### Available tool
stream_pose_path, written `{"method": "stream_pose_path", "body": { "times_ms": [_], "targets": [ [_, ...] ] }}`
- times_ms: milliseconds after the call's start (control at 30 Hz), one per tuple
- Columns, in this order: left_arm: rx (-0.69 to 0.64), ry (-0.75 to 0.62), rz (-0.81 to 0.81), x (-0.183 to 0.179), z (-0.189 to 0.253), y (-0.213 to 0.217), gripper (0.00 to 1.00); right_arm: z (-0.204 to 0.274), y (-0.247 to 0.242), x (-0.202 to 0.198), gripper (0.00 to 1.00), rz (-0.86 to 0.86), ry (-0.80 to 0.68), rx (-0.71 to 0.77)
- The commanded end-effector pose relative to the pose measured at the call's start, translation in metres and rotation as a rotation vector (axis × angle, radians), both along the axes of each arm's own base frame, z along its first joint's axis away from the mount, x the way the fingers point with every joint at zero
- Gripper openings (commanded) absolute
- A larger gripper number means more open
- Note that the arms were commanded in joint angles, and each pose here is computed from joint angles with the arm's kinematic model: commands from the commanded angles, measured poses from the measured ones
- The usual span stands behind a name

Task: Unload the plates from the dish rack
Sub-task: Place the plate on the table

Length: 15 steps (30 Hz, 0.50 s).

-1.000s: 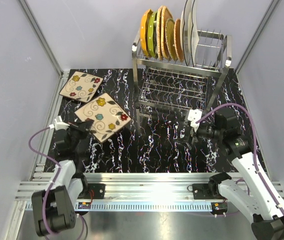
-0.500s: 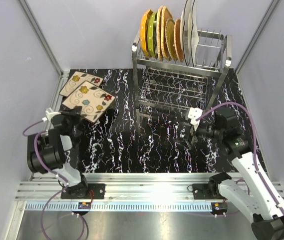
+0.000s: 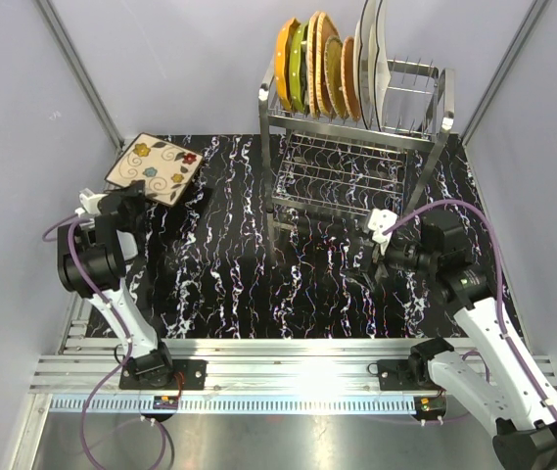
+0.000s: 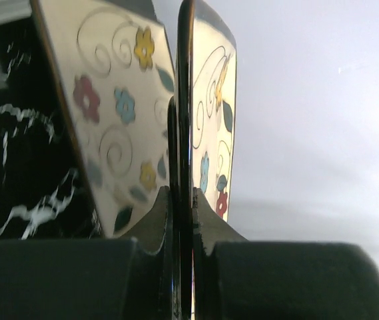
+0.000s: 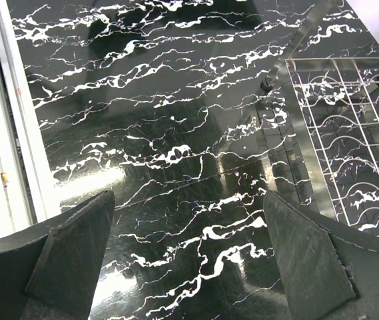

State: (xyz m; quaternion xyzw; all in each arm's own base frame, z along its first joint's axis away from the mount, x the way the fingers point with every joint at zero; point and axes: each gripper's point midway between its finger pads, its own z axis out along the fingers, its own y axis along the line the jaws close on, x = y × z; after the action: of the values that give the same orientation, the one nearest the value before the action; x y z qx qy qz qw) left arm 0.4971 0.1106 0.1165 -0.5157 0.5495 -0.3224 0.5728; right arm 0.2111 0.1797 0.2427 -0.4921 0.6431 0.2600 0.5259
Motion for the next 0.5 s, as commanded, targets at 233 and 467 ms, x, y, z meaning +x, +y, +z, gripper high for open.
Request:
{"method": "stream_pose_path", "body": {
  "times_ms": [233, 467],
  "targets": [
    [0.069, -0.277, 0.087, 0.053, 0.096, 0.035, 0.00, 0.017, -0.001, 0.009, 1.00, -0.022, -0.048, -0.009],
    [0.067, -0.255, 0.104, 0.074, 0.093, 0.042, 0.00, 0.020, 0.000, 0.014, 1.00, -0.016, -0.062, -0.021]
  ]
}}
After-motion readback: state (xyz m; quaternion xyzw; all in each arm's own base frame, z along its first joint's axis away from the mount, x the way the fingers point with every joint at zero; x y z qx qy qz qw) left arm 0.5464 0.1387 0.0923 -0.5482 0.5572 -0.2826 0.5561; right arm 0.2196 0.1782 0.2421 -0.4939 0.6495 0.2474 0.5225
